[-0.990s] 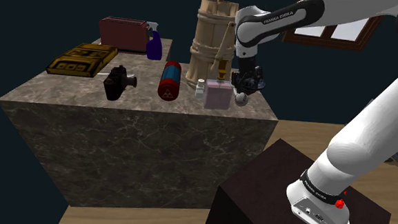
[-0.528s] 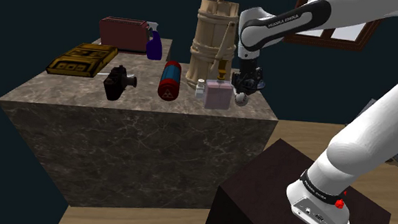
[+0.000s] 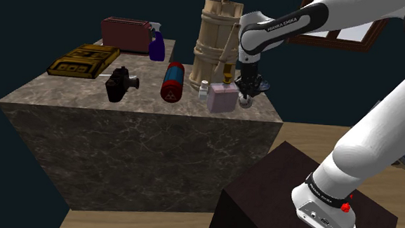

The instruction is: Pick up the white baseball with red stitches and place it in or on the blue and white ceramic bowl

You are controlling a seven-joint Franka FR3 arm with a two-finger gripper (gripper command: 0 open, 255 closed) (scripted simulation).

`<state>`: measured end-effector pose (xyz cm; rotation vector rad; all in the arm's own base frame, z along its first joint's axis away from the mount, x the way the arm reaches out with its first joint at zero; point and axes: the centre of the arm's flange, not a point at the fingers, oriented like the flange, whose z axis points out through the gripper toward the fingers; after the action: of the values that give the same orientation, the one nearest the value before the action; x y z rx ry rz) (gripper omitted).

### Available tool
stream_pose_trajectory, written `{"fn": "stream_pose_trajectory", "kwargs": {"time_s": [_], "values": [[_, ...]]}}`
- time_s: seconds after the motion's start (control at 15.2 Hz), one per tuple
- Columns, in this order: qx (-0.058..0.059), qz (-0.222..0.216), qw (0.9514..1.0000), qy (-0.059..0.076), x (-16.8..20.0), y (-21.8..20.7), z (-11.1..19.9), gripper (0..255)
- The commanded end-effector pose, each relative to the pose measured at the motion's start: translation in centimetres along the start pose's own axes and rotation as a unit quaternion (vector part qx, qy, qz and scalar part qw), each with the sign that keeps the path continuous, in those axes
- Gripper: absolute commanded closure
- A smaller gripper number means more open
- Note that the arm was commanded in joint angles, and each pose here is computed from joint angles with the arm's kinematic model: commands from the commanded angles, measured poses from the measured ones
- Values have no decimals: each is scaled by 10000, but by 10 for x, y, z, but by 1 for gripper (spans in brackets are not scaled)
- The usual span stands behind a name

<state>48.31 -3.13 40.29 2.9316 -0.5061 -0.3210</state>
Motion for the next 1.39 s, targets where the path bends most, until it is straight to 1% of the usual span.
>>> {"fn": "stream_pose_trajectory", "kwargs": {"time_s": [0.0, 0.07, 0.13, 0.2, 0.26, 0.33, 0.4, 0.92, 0.99, 1.06, 1.12, 1.19, 1.32], "values": [[-109, -44, 9993, -362, 2, -3, 35, 255], [-106, -43, 9993, -363, -1, -5, 46, 255], [-107, -39, 9993, -361, 0, -8, 48, 255], [-109, -37, 9993, -362, 1, -7, 42, 255], [-107, -33, 9993, -362, 3, -1, 45, 255], [-111, -36, 9993, -363, 0, -7, 39, 255], [-109, -43, 9993, -367, 10, -1, 41, 255], [-109, -43, 9993, -367, 2, 7, 0, 255], [-78, -48, 9996, -262, 3, 5, -4, 255], [-78, -48, 9996, -262, 3, 5, -4, 0], [121, 474, 9979, 431, -6, 13, -2, 0], [242, 790, 9929, 851, -11, 17, 0, 0], [242, 790, 9929, 851, -10, 17, 11, 0]]}}
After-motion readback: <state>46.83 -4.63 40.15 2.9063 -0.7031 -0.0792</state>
